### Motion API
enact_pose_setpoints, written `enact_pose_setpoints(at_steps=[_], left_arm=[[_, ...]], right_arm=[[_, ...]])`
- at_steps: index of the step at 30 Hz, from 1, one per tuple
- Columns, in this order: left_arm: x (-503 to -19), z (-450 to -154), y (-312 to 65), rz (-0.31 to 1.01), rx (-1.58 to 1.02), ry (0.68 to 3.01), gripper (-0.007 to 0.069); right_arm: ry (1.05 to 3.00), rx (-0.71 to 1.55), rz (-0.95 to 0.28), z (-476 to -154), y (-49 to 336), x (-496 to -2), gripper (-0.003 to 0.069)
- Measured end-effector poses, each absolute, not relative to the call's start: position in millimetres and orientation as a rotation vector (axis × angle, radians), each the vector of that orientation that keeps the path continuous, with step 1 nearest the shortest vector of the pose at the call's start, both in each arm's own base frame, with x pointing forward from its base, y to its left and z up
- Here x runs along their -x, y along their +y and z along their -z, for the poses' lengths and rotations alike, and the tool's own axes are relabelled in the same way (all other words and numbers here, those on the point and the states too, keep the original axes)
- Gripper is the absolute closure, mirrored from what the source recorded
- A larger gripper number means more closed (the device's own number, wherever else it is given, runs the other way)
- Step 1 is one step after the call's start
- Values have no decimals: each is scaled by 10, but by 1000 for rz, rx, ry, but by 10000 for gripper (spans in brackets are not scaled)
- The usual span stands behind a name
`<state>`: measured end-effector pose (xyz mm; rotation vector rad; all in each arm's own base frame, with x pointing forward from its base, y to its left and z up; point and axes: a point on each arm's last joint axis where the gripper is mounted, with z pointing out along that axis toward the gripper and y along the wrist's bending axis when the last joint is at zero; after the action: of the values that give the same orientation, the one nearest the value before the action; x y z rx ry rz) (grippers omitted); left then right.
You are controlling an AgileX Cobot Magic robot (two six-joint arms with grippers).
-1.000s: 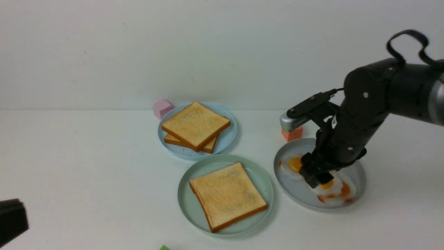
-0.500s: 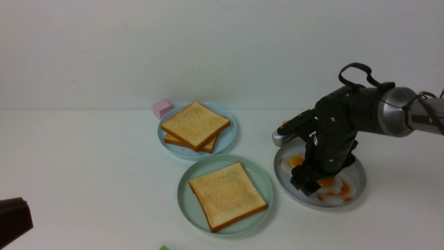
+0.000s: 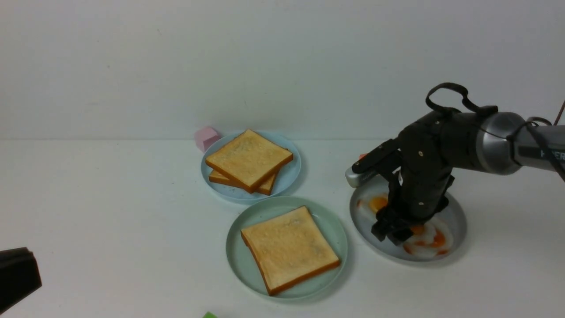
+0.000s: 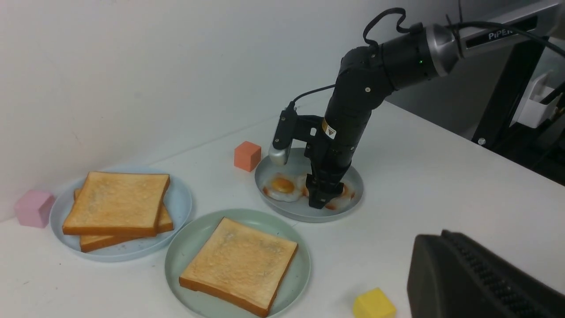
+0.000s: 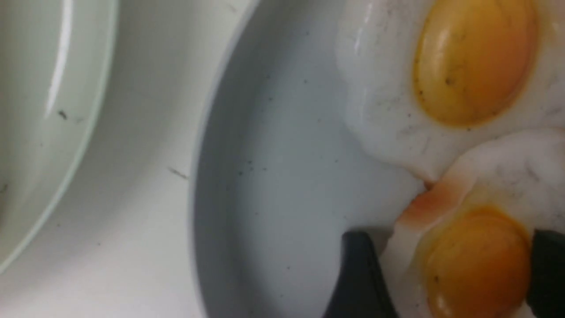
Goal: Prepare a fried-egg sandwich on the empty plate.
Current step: Use the right arm to grab a fried egg, then use the right arm to place the fried egg on the slice of bread in the middle
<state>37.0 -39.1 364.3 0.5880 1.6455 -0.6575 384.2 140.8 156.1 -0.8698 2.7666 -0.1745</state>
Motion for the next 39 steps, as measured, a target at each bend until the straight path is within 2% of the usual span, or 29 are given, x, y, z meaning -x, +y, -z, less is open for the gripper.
enact_pose_setpoints(at_steps=[4,10,18,22,25,28,31,35,39], left_arm=[[-369,-3644,-392,661,-587,1645,638],[-369,-3644,-393,662,-586,1645,638],[-367,-3623,-392,658,-594,1665,638],[-366,-3614,-392,655,-598,1674,638],[-366,-3613,-392,655,-599,1675,638],[-365,-3612,-392,655,-599,1676,638],[-365,-3612,-392,655,-599,1676,638],[-365,-3612,-392,655,-599,1676,638],[-366,-3613,-392,655,-598,1675,638]], right_arm=[[2783,890,189,-1610,1440,-3826,188],[2743,911,211,-1945,1518,-3765,188],[2725,902,217,-2197,1505,-3677,189],[2694,897,128,-2386,1646,-3545,188],[2607,968,-15,-2552,2035,-3304,188],[2521,1066,-99,-2524,2422,-3122,188],[2472,1140,-144,-2329,2741,-3024,188],[2465,1133,-129,-2023,2907,-3073,188],[2466,1068,-119,-1911,2935,-3138,188]])
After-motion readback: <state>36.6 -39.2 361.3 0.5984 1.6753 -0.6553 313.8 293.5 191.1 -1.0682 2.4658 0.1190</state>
